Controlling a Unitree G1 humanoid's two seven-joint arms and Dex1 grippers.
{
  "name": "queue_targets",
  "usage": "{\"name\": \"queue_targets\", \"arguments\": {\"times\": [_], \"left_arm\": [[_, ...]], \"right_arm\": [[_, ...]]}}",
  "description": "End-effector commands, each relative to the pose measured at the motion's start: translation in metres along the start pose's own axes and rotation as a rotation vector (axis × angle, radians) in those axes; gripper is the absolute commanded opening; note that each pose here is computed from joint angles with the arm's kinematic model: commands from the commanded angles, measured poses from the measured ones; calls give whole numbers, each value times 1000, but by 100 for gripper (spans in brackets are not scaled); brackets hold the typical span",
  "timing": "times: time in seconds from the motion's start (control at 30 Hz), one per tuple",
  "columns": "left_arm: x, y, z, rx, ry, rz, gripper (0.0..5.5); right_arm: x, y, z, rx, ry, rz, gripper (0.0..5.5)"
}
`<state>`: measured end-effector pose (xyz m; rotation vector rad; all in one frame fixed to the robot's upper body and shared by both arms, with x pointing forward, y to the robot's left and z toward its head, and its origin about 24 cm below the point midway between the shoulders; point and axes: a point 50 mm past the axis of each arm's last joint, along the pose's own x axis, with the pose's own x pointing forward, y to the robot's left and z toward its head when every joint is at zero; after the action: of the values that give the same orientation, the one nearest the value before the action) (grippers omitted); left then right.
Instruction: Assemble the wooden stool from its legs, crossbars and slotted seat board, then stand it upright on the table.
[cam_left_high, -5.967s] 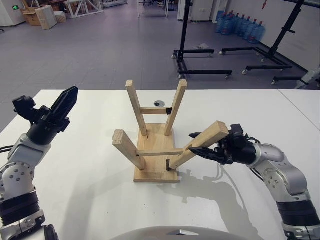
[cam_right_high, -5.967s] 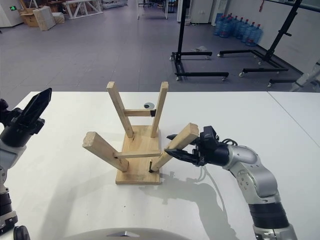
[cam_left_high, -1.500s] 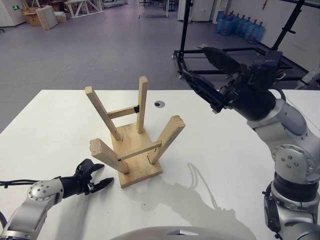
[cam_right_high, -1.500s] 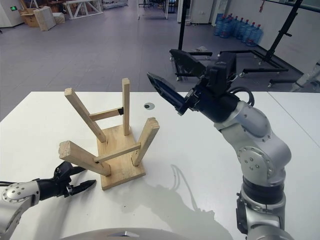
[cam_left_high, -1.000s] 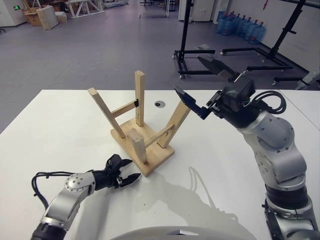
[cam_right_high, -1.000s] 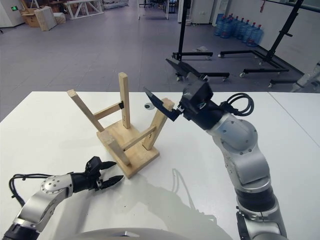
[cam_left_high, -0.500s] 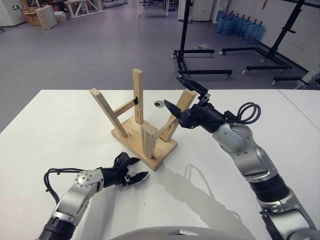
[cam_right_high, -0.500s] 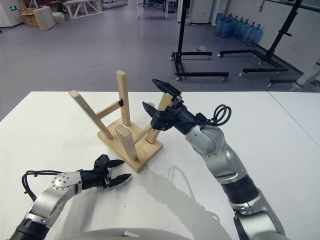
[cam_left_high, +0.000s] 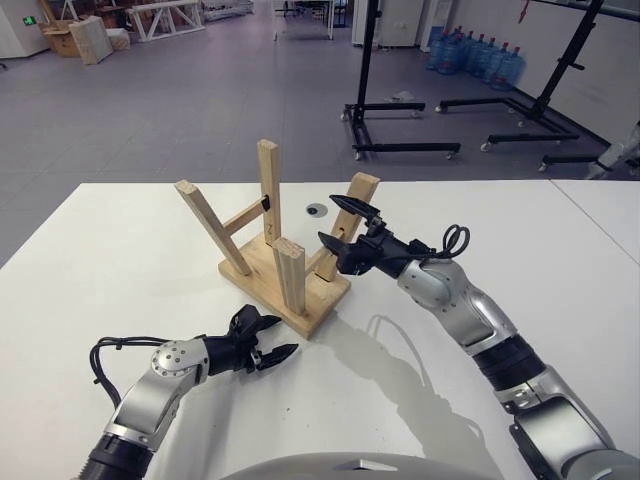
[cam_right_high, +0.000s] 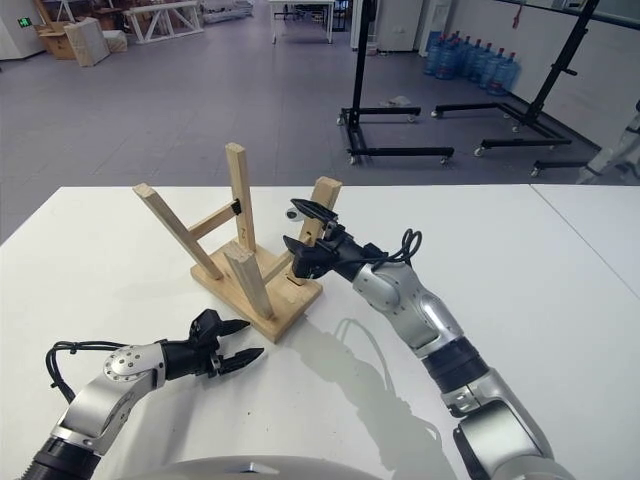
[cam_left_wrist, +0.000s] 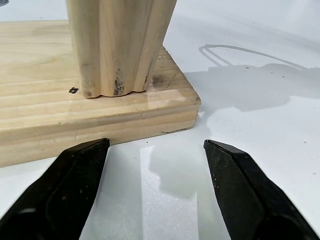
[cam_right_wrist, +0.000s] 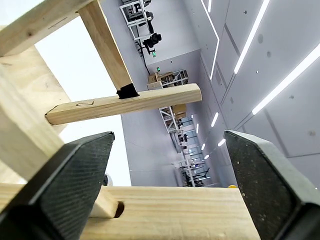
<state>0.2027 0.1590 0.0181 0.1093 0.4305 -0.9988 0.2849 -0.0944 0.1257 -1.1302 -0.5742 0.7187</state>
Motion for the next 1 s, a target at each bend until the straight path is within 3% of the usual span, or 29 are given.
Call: {"name": "queue_targets", "arguments": {"times": [0.03,0.23,0.47,0.67,1.0], "left_arm": [[-1,3,4,13,-21,16,348],[-15,1,20,35,-96,38,348],[-65,-12,83,100,-329,-68,348],[-71,-20,117,156,-372,-122,348],[-48,-13,123,201,-321,-8,348]], "right_arm": [[-10,-15,2,42,-23,-70,405],[-30,-100,-12,257,-57,-460,405],[-34,-138,-81,688,76,-629,405],[-16,-136,-122,750,206,-574,405],[22,-79,-121,853,234,-287,405]]}}
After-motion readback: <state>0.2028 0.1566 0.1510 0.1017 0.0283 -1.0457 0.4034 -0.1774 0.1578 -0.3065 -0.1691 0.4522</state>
